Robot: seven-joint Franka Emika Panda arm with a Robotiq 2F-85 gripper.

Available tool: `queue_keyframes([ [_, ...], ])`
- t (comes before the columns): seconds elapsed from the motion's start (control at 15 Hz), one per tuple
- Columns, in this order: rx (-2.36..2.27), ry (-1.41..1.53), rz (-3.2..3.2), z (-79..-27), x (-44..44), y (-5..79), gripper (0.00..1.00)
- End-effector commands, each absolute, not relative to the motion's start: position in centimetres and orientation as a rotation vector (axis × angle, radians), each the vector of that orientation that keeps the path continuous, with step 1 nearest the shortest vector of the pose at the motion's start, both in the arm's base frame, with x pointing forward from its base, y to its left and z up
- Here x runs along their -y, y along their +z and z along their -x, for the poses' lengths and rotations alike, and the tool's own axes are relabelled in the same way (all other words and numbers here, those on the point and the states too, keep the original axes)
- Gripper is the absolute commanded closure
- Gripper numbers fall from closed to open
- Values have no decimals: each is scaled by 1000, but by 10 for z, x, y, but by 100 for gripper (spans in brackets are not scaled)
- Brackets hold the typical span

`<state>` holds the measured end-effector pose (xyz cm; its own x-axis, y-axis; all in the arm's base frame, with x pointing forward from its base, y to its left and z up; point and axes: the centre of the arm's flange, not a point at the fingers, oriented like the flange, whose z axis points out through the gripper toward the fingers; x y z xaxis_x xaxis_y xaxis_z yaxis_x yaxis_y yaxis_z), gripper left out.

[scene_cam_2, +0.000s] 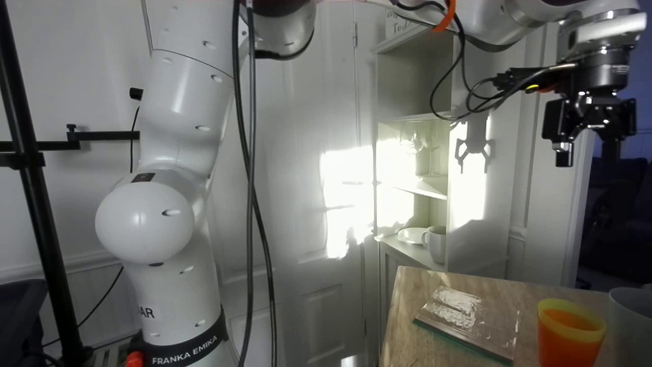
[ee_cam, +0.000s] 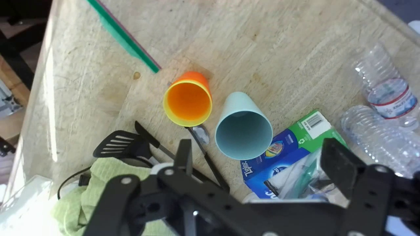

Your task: Put the blue cup on the table

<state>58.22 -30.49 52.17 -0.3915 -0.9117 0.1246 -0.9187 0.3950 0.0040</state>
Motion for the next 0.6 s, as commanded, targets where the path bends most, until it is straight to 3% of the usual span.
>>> queue_keyframes([
  [0.0,2314,133,-1877,-525,244,544,0],
  [0.13,2185,156,-1986,-513,233,553,0],
  [0.2,2286,139,-1894,-555,249,551,0],
  [0.53,2209,129,-1969,-532,238,557,0],
])
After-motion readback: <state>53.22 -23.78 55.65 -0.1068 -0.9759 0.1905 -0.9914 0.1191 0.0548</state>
